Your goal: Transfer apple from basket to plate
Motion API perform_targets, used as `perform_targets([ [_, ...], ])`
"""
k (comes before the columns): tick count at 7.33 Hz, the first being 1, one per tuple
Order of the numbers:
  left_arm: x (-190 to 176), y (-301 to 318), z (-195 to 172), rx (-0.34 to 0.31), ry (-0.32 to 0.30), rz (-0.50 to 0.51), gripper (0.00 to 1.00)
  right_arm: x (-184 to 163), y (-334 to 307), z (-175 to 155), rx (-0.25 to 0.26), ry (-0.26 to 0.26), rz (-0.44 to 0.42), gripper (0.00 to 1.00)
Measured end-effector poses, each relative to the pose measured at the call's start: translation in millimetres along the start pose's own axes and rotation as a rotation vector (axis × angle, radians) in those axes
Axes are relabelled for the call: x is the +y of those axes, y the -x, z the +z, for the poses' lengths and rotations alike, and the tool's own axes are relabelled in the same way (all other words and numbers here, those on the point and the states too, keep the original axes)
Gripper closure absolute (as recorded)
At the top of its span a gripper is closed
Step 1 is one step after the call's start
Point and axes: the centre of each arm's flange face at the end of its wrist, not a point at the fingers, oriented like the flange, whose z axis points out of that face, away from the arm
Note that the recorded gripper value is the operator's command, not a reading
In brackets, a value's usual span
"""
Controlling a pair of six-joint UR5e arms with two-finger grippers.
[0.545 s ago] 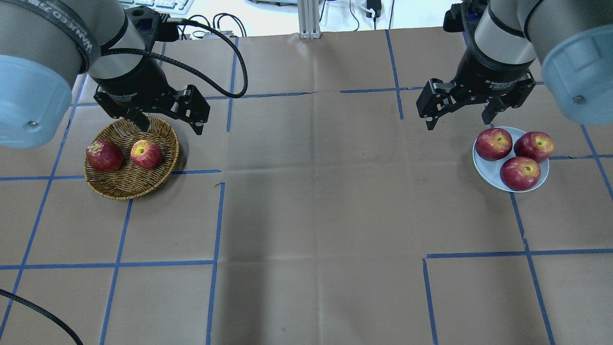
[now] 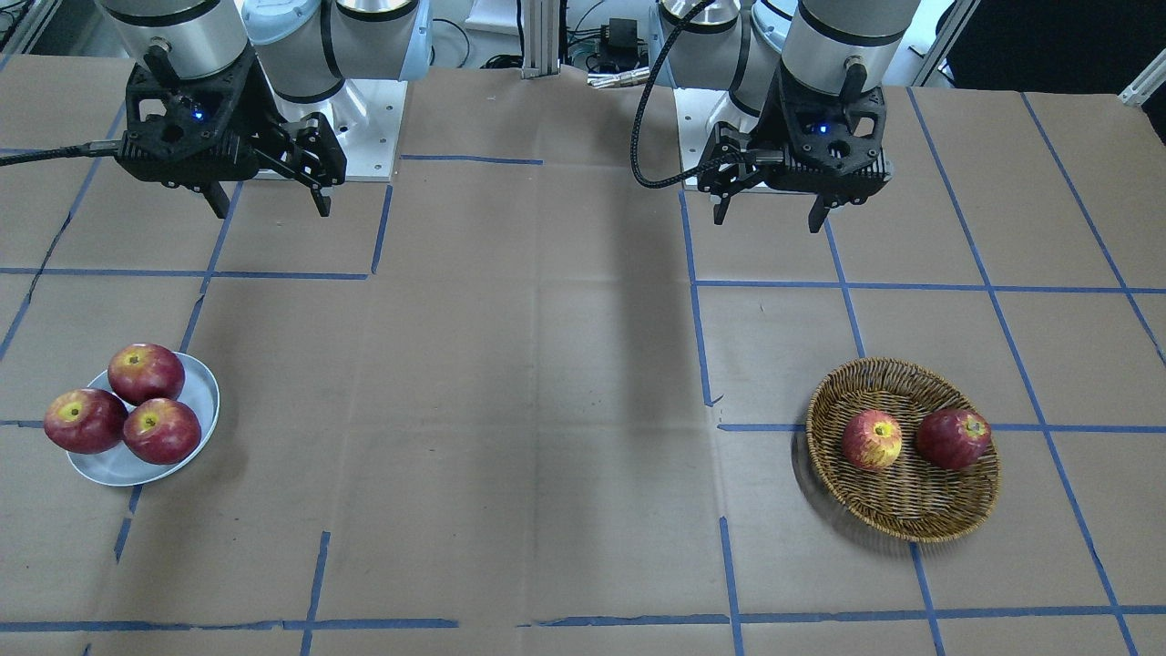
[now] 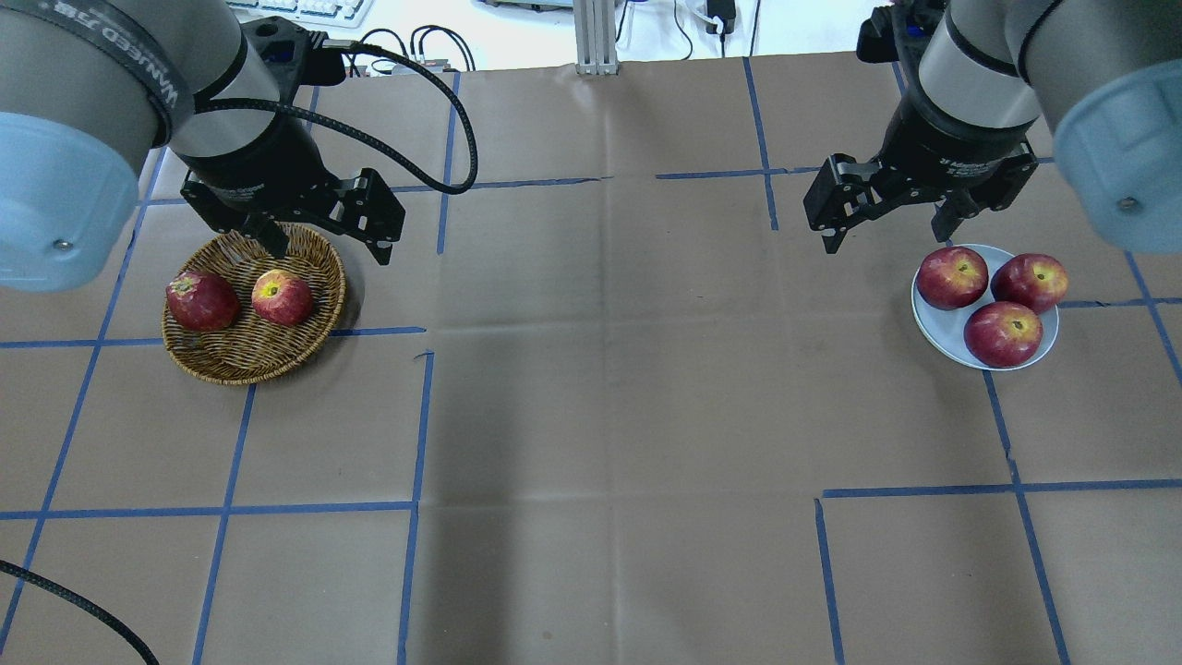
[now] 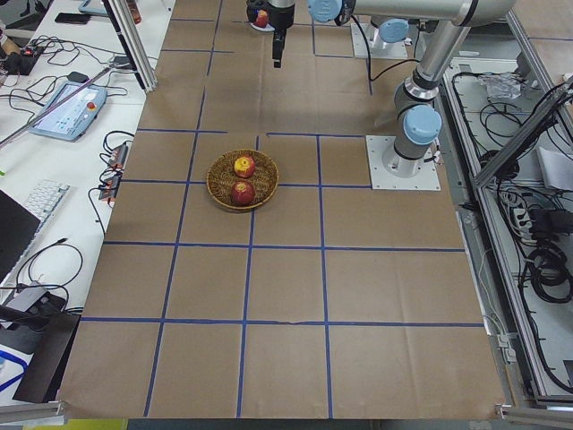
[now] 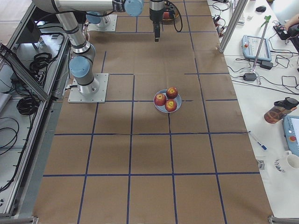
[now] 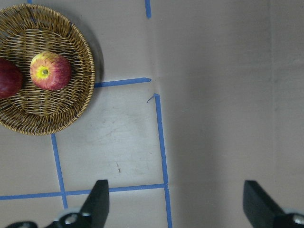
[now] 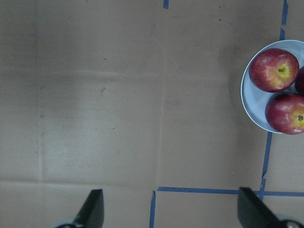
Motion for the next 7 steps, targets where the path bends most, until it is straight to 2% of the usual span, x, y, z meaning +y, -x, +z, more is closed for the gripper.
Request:
perform_targets([
  [7,3.3,-0.6,-1.2,-0.001,0.0,0.002,0.01,-0.5,-1.0,-1.6,0.0,-0.002,0.002,0.0],
])
